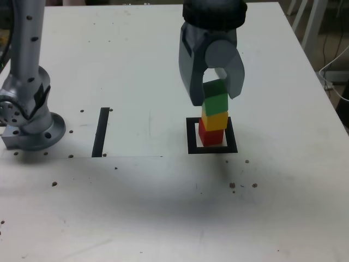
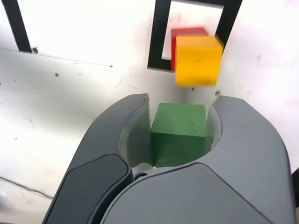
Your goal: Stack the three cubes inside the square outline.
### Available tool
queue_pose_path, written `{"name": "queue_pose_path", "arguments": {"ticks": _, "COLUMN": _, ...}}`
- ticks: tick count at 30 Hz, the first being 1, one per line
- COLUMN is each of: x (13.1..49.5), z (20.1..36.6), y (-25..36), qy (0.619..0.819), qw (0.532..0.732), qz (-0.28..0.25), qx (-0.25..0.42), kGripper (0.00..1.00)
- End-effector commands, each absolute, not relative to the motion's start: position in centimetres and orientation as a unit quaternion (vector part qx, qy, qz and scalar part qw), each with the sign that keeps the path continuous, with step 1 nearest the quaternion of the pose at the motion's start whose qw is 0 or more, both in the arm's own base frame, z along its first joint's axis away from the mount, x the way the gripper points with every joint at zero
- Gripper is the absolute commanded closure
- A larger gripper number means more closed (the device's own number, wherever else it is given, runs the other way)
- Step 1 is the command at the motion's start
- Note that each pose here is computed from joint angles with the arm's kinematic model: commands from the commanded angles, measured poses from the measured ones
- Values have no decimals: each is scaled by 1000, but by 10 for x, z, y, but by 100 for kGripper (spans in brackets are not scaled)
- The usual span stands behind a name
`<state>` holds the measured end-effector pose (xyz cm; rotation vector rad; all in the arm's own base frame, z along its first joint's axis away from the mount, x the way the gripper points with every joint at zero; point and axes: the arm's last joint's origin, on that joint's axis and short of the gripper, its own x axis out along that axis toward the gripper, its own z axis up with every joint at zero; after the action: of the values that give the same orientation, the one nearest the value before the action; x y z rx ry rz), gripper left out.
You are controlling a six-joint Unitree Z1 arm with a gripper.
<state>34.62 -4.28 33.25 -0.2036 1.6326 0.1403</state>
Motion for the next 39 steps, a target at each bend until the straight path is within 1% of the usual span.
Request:
{"name": "queue_pose_path", "arguments": {"ticks": 1, "x": 352, "z": 328, "y": -33, "qy": 724, "qw": 679, "qz": 74, "qx": -92, "kGripper": 78}}
{"name": "queue_pose_path", "arguments": {"ticks": 7, "x": 361, "z": 320, "y": -16, "qy": 723, "qw": 679, "qz": 87, "qx": -95, "kGripper": 78}}
{"name": "queue_pose_path", "arguments": {"ticks": 16, "x": 367, "z": 310, "y": -14, "qy": 733, "qw": 668, "qz": 88, "qx": -97, "kGripper": 78}}
{"name": "queue_pose_path", "arguments": {"ticks": 23, "x": 368, "z": 308, "y": -15, "qy": 734, "qw": 666, "qz": 86, "qx": -99, "kGripper": 78}}
{"name": "queue_pose_path", "arguments": {"ticks": 32, "x": 366, "z": 308, "y": -13, "qy": 738, "qw": 662, "qz": 97, "qx": -87, "kGripper": 77}}
{"name": "queue_pose_path", "arguments": {"ticks": 39, "x": 364, "z": 307, "y": -15, "qy": 743, "qw": 656, "qz": 92, "qx": -91, "kGripper": 77}}
